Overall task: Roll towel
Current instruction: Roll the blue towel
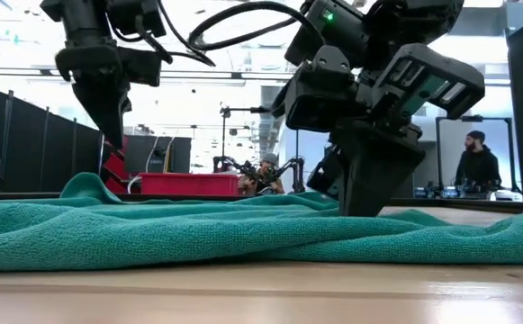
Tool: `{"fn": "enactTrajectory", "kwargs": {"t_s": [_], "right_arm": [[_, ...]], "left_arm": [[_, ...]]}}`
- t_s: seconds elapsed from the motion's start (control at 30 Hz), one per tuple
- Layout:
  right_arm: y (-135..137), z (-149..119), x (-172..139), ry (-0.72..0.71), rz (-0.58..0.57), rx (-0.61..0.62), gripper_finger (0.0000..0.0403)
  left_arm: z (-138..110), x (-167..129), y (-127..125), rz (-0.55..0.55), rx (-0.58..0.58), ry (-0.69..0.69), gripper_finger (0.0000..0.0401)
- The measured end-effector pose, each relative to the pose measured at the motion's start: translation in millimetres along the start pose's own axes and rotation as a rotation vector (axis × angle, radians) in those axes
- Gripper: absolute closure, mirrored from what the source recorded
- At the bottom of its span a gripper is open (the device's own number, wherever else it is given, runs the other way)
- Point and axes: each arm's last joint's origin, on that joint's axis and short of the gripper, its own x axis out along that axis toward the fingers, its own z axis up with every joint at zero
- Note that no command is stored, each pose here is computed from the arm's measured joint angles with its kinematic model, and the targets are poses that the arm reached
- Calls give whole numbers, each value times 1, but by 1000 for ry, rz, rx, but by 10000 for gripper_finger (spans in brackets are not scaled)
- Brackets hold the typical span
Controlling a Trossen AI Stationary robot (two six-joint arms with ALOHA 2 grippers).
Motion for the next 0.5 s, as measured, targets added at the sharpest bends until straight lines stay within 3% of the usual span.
{"fn": "enactTrajectory", "kwargs": {"t_s": [0.27, 0.5], "right_arm": [[-3, -1, -36, 41, -65, 32, 403], [-15, 7, -97, -93, -247, 140, 403]], "left_arm": [[-3, -2, -4, -97, -21, 50, 367], [-2, -1, -1, -77, 1, 44, 367]]}}
